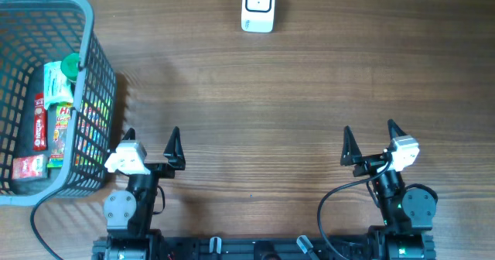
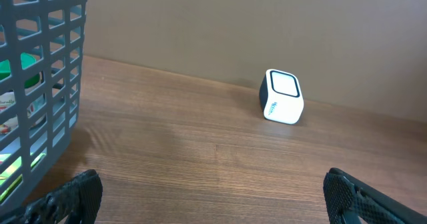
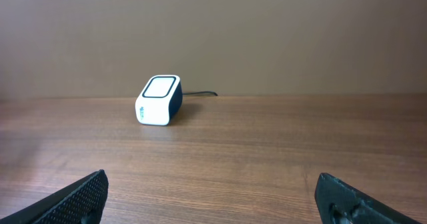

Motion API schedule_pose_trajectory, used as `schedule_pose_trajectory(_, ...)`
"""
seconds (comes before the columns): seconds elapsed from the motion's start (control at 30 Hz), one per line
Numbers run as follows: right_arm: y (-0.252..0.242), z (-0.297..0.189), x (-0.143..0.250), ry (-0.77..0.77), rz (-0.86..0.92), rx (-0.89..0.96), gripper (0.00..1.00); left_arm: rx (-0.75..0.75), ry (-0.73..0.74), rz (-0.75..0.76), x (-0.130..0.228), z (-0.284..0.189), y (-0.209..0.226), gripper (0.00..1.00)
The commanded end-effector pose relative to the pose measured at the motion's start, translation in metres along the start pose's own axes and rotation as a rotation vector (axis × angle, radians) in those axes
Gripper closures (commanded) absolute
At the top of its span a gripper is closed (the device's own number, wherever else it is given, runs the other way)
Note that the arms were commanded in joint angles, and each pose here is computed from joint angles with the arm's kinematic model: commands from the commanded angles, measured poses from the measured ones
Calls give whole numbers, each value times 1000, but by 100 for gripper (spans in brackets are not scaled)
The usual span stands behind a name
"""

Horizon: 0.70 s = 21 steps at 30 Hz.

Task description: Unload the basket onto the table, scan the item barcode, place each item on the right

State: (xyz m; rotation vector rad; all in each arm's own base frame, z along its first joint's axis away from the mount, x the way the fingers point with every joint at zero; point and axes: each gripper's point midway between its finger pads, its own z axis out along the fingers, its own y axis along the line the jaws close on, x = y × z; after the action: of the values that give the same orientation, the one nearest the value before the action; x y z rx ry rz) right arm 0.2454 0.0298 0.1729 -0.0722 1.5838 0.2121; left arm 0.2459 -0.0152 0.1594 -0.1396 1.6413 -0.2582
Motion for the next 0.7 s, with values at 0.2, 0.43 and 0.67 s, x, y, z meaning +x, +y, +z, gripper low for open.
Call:
schedule_pose_trajectory(0.2, -2, 0, 1, 3, -8, 13, 0, -5, 10, 15, 4, 0, 2, 0)
schedule_pose_trajectory(0.43, -2, 0, 1, 3, -8, 13, 0, -5, 10, 15, 4, 0, 2, 0)
schedule_pose_trajectory(0.67, -2, 0, 1, 3, -8, 13, 0, -5, 9, 15, 3, 0, 2, 0)
